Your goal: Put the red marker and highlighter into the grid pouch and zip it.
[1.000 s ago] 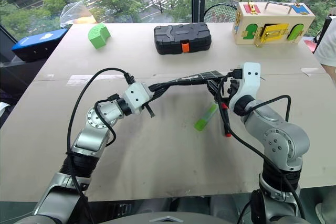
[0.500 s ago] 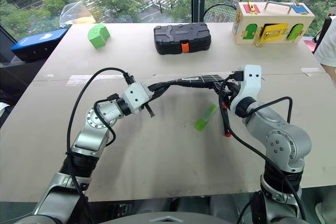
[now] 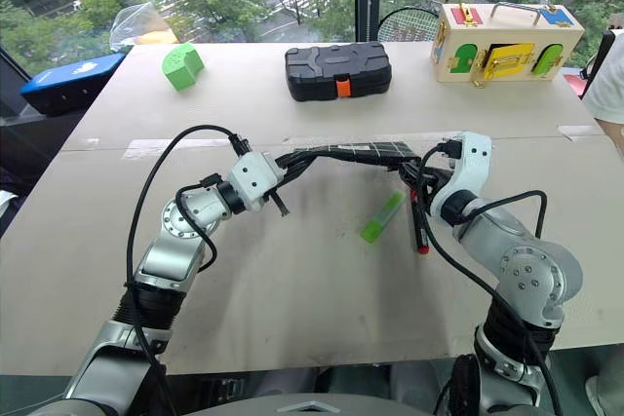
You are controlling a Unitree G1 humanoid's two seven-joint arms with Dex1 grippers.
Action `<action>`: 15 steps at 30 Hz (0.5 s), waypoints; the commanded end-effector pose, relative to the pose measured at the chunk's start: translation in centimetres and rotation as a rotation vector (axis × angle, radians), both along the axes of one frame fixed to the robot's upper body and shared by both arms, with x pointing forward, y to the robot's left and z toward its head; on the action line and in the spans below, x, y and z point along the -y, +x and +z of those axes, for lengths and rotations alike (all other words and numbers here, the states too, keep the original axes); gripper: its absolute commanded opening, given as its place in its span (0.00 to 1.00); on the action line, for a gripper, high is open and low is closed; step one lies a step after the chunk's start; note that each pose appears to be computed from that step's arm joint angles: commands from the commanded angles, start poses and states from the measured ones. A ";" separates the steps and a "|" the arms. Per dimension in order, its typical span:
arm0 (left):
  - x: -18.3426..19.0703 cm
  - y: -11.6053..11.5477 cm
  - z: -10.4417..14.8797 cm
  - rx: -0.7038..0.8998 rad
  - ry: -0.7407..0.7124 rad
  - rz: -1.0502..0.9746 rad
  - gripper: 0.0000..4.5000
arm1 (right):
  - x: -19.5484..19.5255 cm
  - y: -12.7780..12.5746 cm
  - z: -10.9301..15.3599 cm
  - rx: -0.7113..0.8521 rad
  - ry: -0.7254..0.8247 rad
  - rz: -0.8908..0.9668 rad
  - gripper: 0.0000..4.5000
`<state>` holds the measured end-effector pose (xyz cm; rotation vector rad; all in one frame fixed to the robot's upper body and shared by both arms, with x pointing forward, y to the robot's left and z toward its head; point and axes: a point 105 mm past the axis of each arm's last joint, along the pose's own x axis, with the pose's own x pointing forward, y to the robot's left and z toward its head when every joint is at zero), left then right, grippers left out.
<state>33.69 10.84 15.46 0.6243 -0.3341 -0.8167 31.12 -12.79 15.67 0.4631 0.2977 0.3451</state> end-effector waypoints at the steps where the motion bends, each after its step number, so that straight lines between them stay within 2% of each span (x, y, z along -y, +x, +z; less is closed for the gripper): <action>1: 0.1 -0.2 2.0 0.067 -0.033 -0.004 0.00 | 0.0 -0.2 1.6 0.042 0.083 -0.002 0.48; 8: 0.3 -0.6 2.0 0.065 -0.030 -0.019 0.00 | -0.2 -0.1 2.1 0.049 0.105 0.017 0.48; 15: 0.5 -0.8 2.1 0.066 -0.032 -0.027 0.00 | -0.7 -0.1 1.8 0.042 0.064 0.038 0.48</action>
